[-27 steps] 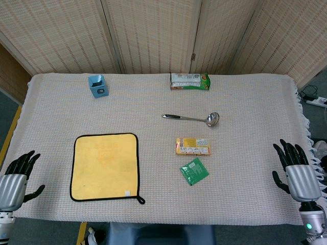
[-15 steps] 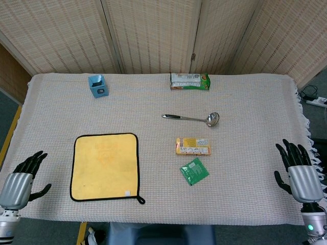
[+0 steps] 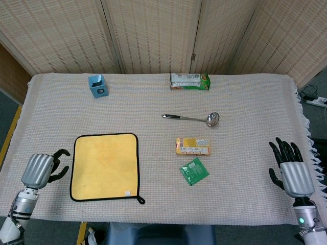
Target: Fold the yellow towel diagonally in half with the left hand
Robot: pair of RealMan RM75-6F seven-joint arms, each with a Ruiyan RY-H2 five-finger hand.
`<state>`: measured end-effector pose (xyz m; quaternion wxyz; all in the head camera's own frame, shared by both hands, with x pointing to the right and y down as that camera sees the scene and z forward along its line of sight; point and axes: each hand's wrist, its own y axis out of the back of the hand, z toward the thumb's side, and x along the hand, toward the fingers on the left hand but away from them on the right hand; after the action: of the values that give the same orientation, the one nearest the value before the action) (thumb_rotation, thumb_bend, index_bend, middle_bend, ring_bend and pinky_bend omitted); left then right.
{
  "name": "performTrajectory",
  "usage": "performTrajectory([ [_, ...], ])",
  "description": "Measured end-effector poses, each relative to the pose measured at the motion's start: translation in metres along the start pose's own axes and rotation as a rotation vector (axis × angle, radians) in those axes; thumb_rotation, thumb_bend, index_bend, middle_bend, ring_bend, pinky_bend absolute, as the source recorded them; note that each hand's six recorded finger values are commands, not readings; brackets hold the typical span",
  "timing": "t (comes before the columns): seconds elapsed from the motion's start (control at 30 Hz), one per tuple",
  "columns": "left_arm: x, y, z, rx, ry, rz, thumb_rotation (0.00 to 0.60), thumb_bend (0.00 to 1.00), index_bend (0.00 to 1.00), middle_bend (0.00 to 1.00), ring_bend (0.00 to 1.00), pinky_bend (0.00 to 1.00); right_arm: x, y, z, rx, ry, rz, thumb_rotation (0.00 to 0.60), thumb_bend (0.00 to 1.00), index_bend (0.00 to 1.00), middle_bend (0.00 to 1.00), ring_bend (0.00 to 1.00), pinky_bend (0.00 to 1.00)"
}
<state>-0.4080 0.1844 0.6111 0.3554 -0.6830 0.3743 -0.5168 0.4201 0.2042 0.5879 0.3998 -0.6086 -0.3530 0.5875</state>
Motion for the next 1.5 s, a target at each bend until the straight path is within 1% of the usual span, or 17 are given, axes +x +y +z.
performTrajectory([
  [0.07, 0.011, -0.004, -0.006, -0.040, 0.048, -0.020, 0.600, 0.40, 0.47, 1.00, 1.00, 1.00, -0.003, -0.003, 0.000, 0.006, -0.005, 0.006, 0.600, 0.49, 0.00, 0.00, 0.00, 0.00],
  [0.13, 0.020, -0.005, -0.012, -0.085, 0.098, -0.021, 0.600, 0.41, 0.47, 1.00, 1.00, 1.00, -0.005, -0.005, 0.000, 0.014, -0.005, 0.013, 0.600, 0.49, 0.00, 0.00, 0.00, 0.00],
  [0.27, 0.045, -0.011, -0.025, -0.199, 0.214, -0.036, 0.600, 0.43, 0.44, 1.00, 1.00, 1.00, -0.008, -0.011, 0.001, 0.017, -0.001, 0.035, 0.600, 0.49, 0.00, 0.00, 0.00, 0.00],
  [0.37, 0.064, -0.017, -0.034, -0.268, 0.279, -0.054, 0.600, 0.44, 0.43, 1.00, 1.00, 1.00, -0.011, -0.013, -0.001, 0.016, -0.009, 0.041, 0.600, 0.49, 0.00, 0.00, 0.00, 0.00],
  [0.5, 0.085, -0.026, -0.045, -0.298, 0.331, -0.079, 0.600, 0.46, 0.41, 1.00, 1.00, 1.00, -0.014, -0.012, -0.003, 0.019, -0.019, 0.032, 0.600, 0.49, 0.00, 0.00, 0.00, 0.00],
  [0.67, 0.106, -0.045, -0.056, -0.330, 0.388, -0.131, 0.600, 0.46, 0.40, 1.00, 1.00, 1.00, -0.017, -0.015, -0.005, 0.023, -0.024, 0.039, 0.600, 0.49, 0.00, 0.00, 0.00, 0.00],
  [0.87, 0.125, -0.064, -0.067, -0.345, 0.432, -0.162, 0.600, 0.46, 0.40, 1.00, 1.00, 1.00, -0.017, -0.015, -0.009, 0.015, -0.034, 0.047, 0.600, 0.49, 0.00, 0.00, 0.00, 0.00],
  [1.13, 0.135, -0.082, -0.074, -0.381, 0.451, -0.181, 0.600, 0.46, 0.41, 1.00, 1.00, 1.00, -0.015, -0.015, -0.016, 0.015, -0.057, 0.047, 0.600, 0.49, 0.00, 0.00, 0.00, 0.00],
  [1.5, 0.141, -0.106, -0.079, -0.342, 0.448, -0.216, 0.600, 0.47, 0.42, 1.00, 1.00, 1.00, -0.012, -0.014, -0.018, 0.004, -0.056, 0.051, 0.600, 0.49, 0.00, 0.00, 0.00, 0.00],
])
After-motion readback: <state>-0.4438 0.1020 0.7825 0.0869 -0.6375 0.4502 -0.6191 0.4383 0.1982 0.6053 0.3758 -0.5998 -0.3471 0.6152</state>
